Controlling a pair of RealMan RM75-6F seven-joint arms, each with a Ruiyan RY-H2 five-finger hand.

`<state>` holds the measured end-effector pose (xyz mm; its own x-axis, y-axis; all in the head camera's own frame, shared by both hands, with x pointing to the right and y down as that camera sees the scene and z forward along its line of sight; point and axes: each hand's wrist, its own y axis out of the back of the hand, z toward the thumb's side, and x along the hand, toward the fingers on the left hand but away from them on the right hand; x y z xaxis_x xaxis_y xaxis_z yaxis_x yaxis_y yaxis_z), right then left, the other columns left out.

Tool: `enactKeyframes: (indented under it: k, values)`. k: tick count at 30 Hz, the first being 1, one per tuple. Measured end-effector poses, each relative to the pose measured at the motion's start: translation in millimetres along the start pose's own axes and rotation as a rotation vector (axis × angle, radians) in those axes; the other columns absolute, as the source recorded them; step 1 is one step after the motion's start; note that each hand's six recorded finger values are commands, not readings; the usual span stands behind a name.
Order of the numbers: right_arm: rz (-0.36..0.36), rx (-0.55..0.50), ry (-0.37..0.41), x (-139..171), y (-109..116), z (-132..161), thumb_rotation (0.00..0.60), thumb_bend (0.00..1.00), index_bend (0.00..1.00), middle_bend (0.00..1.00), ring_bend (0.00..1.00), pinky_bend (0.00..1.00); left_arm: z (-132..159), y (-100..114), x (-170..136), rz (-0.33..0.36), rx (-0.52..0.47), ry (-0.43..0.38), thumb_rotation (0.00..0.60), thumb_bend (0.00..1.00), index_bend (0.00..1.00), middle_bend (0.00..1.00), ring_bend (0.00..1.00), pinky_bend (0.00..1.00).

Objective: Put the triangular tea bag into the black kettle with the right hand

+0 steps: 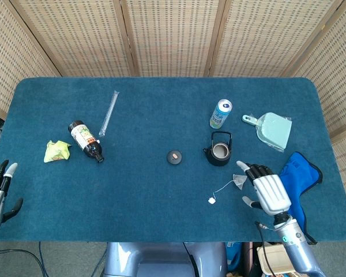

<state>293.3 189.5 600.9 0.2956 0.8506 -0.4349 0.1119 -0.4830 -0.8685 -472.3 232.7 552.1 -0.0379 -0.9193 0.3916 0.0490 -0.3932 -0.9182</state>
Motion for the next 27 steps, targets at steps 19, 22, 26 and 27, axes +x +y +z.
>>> enactKeyframes:
  k: [19, 22, 26, 27]
  values:
    - [0.159, 0.027, 0.144, -43, -29, 33, 0.6, 0.31, 0.45, 0.87, 0.87, 0.86, -6, -1, 2, -0.003, 0.003, 0.015, 0.6, 0.35, 0.0, 0.0, 0.0, 0.0]
    - [0.182, 0.035, 0.151, -45, -34, 35, 0.6, 0.31, 0.46, 0.88, 0.88, 0.87, -6, -2, 3, -0.004, 0.004, 0.014, 0.6, 0.35, 0.0, 0.0, 0.0, 0.0]
    - [0.21, 0.063, 0.159, -48, -43, 36, 0.6, 0.33, 0.47, 0.88, 0.89, 0.88, -6, -2, 3, -0.006, 0.004, 0.016, 0.6, 0.35, 0.0, 0.0, 0.0, 0.0]
    - [0.218, 0.071, 0.163, -48, -46, 37, 0.6, 0.33, 0.48, 0.88, 0.89, 0.88, -7, -2, 3, -0.006, 0.003, 0.017, 0.6, 0.35, 0.0, 0.0, 0.0, 0.0]
